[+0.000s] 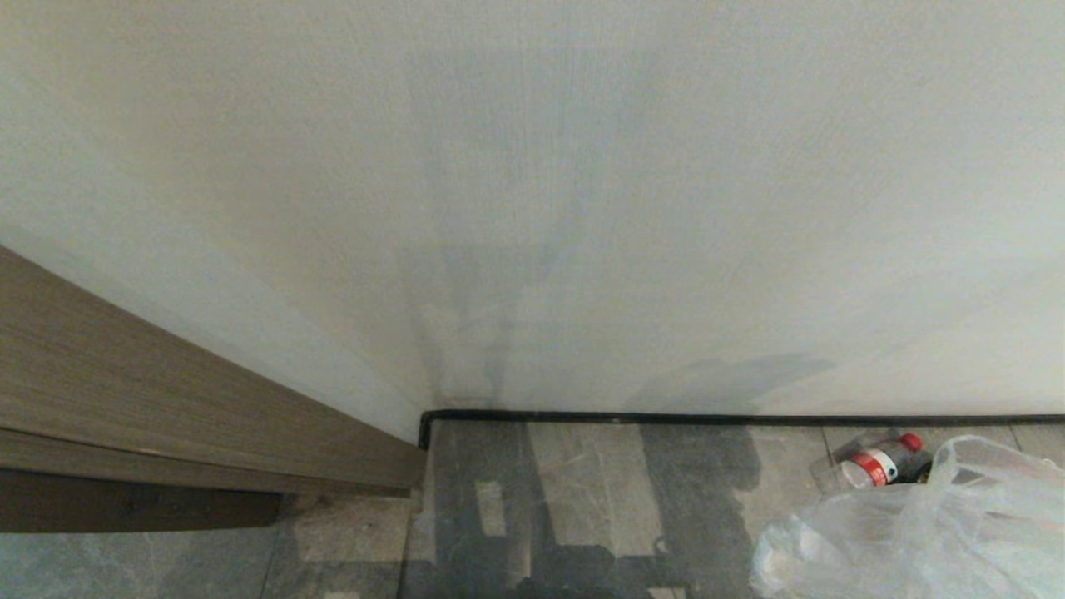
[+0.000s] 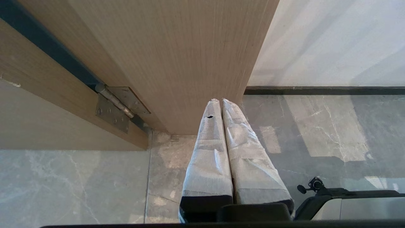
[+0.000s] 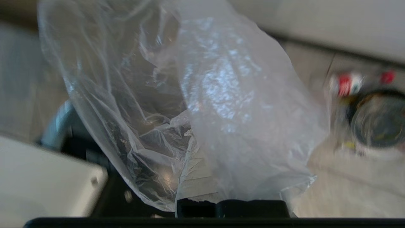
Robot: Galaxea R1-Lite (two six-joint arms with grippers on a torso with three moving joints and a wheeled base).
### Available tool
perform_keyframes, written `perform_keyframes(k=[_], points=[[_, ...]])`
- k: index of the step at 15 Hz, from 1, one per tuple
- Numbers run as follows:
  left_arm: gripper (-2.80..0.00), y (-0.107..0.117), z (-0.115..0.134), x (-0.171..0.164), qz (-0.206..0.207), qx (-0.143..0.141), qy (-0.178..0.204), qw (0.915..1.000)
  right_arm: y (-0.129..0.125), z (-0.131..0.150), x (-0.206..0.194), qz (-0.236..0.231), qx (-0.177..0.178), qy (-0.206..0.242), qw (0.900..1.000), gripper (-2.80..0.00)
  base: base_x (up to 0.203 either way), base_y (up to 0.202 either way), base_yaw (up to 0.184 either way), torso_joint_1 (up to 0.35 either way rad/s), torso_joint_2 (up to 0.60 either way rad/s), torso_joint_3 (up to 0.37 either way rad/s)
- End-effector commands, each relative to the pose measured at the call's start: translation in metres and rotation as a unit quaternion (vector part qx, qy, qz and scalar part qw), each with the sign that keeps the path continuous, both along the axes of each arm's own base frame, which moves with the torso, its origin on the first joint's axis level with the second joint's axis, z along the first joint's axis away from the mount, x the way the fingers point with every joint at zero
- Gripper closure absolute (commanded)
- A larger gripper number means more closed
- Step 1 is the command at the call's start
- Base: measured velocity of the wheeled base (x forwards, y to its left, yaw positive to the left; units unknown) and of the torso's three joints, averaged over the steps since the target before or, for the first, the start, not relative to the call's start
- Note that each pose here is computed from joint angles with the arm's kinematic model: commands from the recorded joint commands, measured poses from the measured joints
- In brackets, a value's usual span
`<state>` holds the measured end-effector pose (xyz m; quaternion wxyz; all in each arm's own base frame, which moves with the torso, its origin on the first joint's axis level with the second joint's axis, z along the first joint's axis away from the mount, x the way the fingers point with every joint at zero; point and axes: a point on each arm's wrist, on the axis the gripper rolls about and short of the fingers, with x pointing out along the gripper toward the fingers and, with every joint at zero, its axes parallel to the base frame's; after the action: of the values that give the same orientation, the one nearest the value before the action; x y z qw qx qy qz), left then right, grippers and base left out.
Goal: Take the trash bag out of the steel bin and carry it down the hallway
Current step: Put the trash bag at the door
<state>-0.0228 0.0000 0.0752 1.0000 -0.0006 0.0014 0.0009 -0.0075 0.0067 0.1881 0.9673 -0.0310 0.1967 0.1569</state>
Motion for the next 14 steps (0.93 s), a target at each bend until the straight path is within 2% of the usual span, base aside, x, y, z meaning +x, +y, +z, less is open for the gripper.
perform_keyframes(k=[1,4,6,8,12,14], points=[[0.0,0.0,0.0,0.0,0.0,0.0,0.0,1.0,0.0,-0.004,0.032,0.009,-0.012,0.091,0.996,0.0,0.0,0.0,0.0,0.0,0.0,0.0],[0.0,0.0,0.0,0.0,0.0,0.0,0.001,1.0,0.0,-0.019,0.047,0.016,-0.023,0.155,0.988,0.0,0.0,0.0,0.0,0.0,0.0,0.0],[0.0,0.0,0.0,0.0,0.0,0.0,0.0,1.0,0.0,-0.019,0.06,0.033,-0.041,0.171,0.984,0.0,0.0,0.0,0.0,0.0,0.0,0.0],[0.0,0.0,0.0,0.0,0.0,0.0,0.0,1.0,0.0,-0.02,0.068,0.038,-0.044,0.182,0.982,0.0,0.0,0.0,0.0,0.0,0.0,0.0],[0.0,0.0,0.0,0.0,0.0,0.0,0.0,1.0,0.003,-0.024,0.084,0.067,-0.029,0.223,0.972,0.0,0.0,0.0,0.0,0.0,0.0,0.0],[0.0,0.0,0.0,0.0,0.0,0.0,0.001,1.0,0.008,-0.025,0.092,0.11,0.002,0.243,0.964,0.0,0.0,0.0,0.0,0.0,0.0,0.0]])
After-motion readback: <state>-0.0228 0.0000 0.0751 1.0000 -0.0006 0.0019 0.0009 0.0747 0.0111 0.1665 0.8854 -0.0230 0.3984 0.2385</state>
